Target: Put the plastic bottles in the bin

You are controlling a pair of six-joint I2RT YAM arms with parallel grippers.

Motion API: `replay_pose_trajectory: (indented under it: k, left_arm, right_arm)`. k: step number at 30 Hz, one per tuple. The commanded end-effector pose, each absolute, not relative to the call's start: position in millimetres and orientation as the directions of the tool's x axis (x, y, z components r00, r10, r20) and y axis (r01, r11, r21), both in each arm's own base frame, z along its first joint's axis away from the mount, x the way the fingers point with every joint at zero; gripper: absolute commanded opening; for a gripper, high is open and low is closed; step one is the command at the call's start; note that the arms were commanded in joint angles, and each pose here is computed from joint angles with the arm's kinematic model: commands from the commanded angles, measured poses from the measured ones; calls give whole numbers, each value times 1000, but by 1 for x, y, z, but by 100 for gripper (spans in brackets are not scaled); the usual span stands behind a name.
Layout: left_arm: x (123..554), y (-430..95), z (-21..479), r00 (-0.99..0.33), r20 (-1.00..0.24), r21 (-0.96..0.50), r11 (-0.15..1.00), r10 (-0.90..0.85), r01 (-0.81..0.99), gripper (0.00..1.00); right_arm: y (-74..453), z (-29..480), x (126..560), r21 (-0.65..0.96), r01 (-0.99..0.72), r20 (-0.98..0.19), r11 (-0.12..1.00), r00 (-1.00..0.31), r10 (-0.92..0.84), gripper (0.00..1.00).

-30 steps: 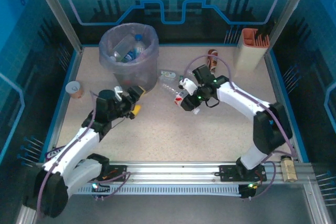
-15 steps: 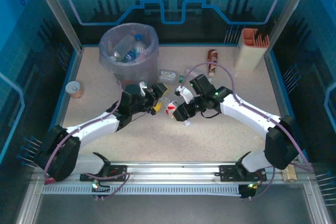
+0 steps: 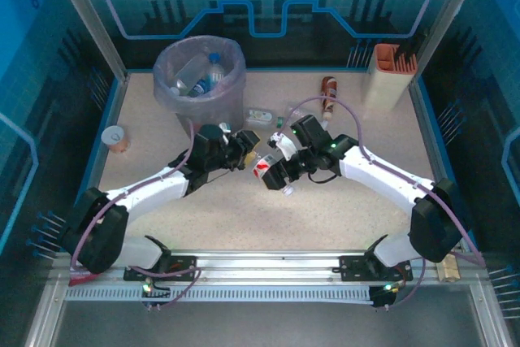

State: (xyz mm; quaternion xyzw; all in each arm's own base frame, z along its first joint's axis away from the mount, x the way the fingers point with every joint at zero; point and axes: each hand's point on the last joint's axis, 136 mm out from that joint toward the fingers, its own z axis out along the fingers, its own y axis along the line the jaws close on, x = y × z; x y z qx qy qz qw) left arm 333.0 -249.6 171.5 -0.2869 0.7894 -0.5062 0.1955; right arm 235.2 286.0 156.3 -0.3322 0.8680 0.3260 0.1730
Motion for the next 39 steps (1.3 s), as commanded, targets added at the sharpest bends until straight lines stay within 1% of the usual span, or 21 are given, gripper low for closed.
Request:
replay_pose_trajectory:
  k: [1,3,5,9,11,13,17,22,26,32,35,39]
  left_arm:
    - [331,-248,207,-774,-129,-905,394,-619,-164,57]
    - [328,-243,220,-776,-193,-883,451,-600,-129,57]
    - [323,-237,243,-772,-273,-866,497,-573,-62,57]
    - [310,-229,305,-742,-405,-851,517,-534,92,54]
    - [309,-219,340,-695,-480,-827,541,-535,154,50]
    - [311,-207,370,-658,-556,-780,593,-508,201,50]
    - [325,-174,430,-535,-704,-665,697,-467,268,49]
    - [358,-122,485,-361,-802,-575,780,-476,248,47]
    - [389,-90,499,-308,-818,-550,817,-485,173,46]
    - [445,-35,491,-261,-863,-449,893,-434,0,45]
    - [466,-18,479,-287,-889,-355,933,-357,-59,45]
    - [485,-4,449,-361,-896,-229,965,-260,-127,46]
  right_arm:
    - [284,175,238,452,-696,-526,558,-713,-464,99]
    - [266,189,249,395,-676,-514,623,-724,-460,100]
    - [243,214,257,335,-656,-495,677,-733,-466,100]
    - [200,247,277,234,-555,-502,798,-772,-390,100]
    - [190,248,276,253,-541,-493,802,-785,-374,100]
    - [182,238,275,247,-524,-469,815,-801,-372,100]
    - [180,216,273,253,-511,-436,822,-818,-374,100]
    - [180,201,267,269,-512,-421,816,-824,-379,100]
    - [176,196,262,252,-522,-409,815,-821,-399,100]
    - [171,193,258,242,-512,-418,824,-822,-387,100]
    - [174,189,252,264,-507,-418,821,-827,-377,100]
    - [171,176,244,268,-489,-406,830,-839,-363,100]
